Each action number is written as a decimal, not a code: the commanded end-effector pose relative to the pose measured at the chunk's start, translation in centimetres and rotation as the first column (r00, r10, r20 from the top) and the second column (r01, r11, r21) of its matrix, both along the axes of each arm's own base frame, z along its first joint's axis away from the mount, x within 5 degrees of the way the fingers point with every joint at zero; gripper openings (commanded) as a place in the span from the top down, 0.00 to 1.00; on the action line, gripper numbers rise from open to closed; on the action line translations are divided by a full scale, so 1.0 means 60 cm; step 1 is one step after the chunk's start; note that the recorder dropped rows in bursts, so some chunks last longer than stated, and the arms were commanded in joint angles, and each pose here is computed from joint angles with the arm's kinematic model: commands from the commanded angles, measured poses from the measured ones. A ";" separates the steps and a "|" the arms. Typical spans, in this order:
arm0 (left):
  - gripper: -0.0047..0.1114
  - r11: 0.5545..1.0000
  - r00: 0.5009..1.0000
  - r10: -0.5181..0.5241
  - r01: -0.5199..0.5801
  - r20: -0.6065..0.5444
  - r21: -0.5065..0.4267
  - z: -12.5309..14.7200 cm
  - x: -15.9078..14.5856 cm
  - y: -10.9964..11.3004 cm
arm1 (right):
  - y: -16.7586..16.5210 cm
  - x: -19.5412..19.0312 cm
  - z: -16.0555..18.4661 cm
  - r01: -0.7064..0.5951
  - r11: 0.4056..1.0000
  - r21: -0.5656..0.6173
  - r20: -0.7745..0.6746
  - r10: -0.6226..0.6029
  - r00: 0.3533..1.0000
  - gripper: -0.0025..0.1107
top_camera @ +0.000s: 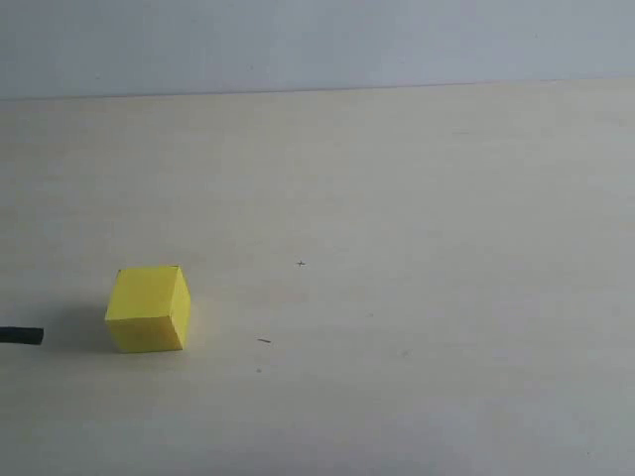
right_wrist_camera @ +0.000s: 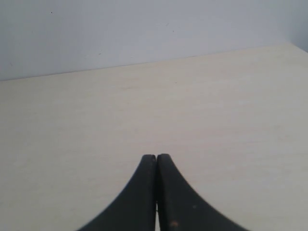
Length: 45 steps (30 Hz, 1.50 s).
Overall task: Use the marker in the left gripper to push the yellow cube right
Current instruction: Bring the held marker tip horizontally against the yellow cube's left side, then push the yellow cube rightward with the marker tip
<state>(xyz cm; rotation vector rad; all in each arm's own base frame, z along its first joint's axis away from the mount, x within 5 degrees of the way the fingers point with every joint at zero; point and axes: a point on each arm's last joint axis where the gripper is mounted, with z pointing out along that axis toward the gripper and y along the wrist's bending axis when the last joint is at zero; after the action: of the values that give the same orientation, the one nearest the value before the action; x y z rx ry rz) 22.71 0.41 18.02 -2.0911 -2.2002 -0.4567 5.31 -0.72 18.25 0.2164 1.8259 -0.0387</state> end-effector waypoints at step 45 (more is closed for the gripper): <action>0.96 0.992 0.987 0.018 0.003 0.159 -0.128 -0.051 0.062 -0.094 | 0.000 0.000 -0.002 -0.002 1.000 0.000 0.003 0.002 1.000 0.98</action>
<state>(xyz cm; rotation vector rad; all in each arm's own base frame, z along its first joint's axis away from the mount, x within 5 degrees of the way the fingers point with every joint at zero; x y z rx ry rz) 25.82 -4.85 15.42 -2.1720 -2.3171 -0.5272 5.31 -0.72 18.25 0.2164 1.8259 -0.0387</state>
